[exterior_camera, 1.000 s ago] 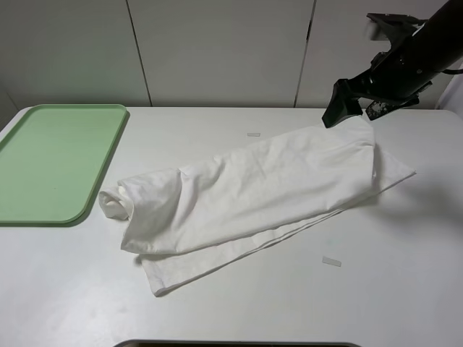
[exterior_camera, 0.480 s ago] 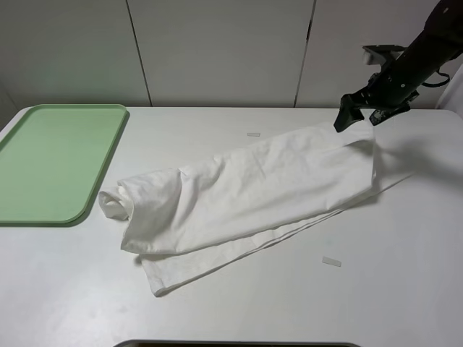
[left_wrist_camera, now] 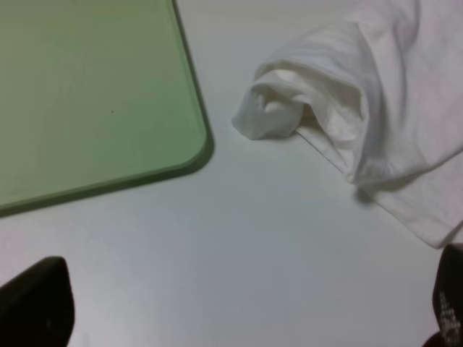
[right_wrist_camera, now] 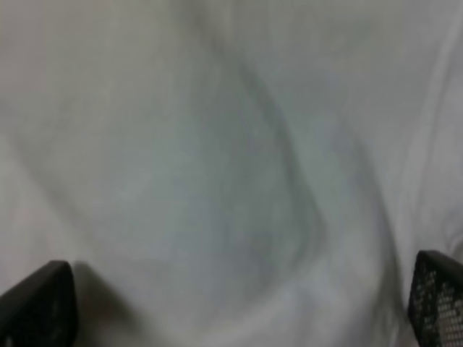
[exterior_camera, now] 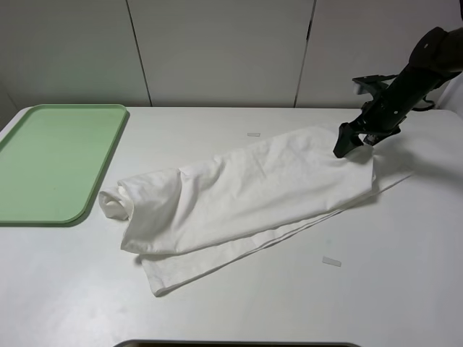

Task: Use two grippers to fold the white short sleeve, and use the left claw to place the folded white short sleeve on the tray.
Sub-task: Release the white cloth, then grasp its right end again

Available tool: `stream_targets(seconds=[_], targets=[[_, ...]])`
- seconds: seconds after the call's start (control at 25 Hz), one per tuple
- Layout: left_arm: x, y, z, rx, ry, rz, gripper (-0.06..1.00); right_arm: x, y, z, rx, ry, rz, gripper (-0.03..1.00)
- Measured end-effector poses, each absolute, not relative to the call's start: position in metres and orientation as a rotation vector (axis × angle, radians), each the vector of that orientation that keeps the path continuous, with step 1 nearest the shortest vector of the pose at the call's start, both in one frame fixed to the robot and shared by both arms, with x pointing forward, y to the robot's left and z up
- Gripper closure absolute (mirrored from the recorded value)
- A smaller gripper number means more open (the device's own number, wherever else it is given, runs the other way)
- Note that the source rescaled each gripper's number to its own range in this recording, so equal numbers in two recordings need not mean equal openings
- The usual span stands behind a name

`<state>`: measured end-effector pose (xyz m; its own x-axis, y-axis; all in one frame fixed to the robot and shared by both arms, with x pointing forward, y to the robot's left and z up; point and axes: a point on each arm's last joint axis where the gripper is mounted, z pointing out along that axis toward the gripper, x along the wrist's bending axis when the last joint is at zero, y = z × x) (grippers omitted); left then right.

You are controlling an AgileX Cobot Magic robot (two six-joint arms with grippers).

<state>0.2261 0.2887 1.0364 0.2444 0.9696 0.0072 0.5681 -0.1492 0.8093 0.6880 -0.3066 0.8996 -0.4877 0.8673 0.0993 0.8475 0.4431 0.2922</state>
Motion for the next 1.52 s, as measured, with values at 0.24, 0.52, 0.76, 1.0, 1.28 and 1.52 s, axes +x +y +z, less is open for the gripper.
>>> stream_targets(seconds=[0.24,0.52,0.76,1.0,1.28,1.52], targets=[[0.226,0.289,1.036,1.817,1.411,0.728,-0.06,0.685,-0.305,0.878,1.579,2.681,0.445,-0.03],[0.226,0.289,1.036,1.817,1.411,0.728,-0.06,0.685,-0.305,0.876,1.534,2.72,0.458,0.03],[0.226,0.289,1.036,1.817,1.411,0.728,-0.06,0.687,-0.307,0.883,1.501,2.705,0.433,0.02],[0.226,0.289,1.036,1.817,1.411,0.727,-0.06,0.689,-0.313,0.907,1.467,2.611,0.392,-0.02],[0.226,0.289,1.036,1.817,1.411,0.727,-0.06,0.686,-0.34,0.911,1.635,2.493,0.386,-0.03],[0.226,0.289,1.036,1.817,1.411,0.727,-0.06,0.685,-0.337,0.893,1.704,2.519,0.415,-0.03]])
